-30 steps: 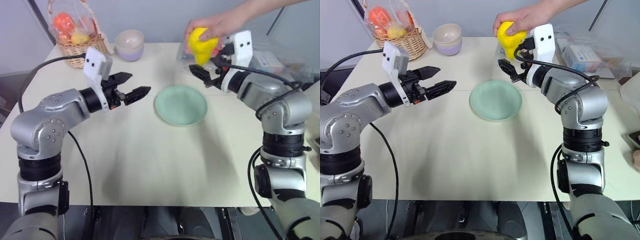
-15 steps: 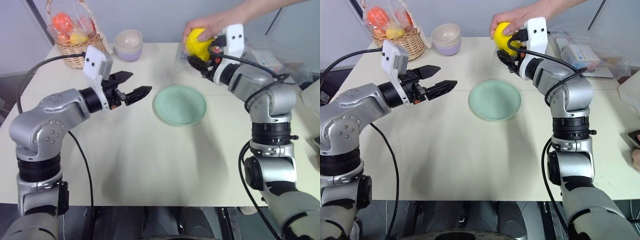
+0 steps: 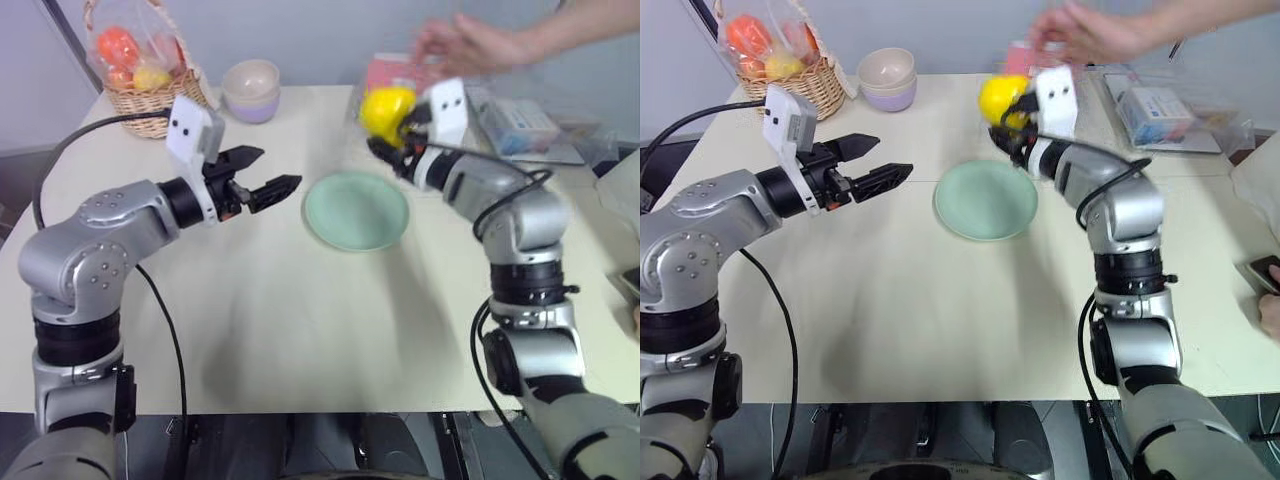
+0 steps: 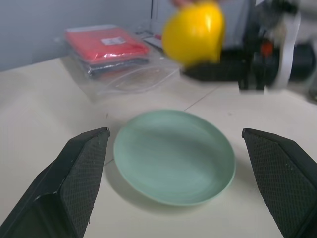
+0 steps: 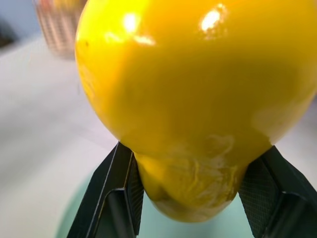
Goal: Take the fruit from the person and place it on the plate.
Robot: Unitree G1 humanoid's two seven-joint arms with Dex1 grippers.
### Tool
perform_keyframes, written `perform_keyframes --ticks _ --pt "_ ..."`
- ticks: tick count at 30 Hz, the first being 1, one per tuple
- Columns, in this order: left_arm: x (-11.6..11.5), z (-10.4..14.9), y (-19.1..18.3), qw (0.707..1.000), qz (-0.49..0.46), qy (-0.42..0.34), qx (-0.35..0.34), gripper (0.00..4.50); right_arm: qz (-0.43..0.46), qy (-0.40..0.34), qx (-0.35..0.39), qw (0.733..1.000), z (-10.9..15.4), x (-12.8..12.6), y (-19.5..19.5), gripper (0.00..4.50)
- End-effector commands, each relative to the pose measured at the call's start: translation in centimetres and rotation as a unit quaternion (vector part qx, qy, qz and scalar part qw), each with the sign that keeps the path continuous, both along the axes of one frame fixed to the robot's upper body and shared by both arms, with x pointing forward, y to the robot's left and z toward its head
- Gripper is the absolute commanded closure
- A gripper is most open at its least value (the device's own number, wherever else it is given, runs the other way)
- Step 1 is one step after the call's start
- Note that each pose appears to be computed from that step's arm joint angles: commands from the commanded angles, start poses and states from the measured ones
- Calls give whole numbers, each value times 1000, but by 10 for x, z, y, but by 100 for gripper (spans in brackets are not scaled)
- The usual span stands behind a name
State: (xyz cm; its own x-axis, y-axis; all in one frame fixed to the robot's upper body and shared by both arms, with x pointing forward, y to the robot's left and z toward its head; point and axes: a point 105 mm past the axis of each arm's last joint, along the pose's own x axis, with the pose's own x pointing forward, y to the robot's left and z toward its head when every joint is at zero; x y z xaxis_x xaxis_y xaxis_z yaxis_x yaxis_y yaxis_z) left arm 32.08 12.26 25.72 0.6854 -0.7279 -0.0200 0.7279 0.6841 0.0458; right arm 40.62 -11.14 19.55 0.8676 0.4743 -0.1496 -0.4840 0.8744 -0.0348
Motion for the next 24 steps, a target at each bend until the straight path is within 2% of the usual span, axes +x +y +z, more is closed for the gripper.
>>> perform_keyframes --ticks 1,4,7,11,12,13,14,17,20,24 --pt "-5 10 4 1000 5 -21 -2 0 2 -8 -21 1000 -16 0 9 230" --pt "-5 10 5 1000 7 -20 -1 0 3 6 -42 999 -41 -1 17 230" --pt "-6 10 6 1000 8 -20 0 0 16 2 -59 998 -47 -3 23 230" --pt "-6 8 7 1000 11 -15 2 0 43 -2 -54 998 -44 -10 31 75" --pt "-6 7 7 1000 12 -13 1 0 59 -5 -50 997 -38 -16 32 27" --pt "-7 6 7 1000 12 -12 1 0 74 -10 -45 996 -32 -21 33 7" --pt "-7 6 7 1000 12 -12 1 0 83 -13 -43 996 -28 -25 33 7" --pt "-7 5 7 1000 12 -10 0 0 121 -55 -37 990 7 -45 20 7" --pt "-8 4 7 1000 10 -8 0 0 153 -100 -42 982 45 -71 -5 7" --pt "-9 2 8 1000 9 -4 0 0 175 -133 -74 973 78 -109 -41 7"
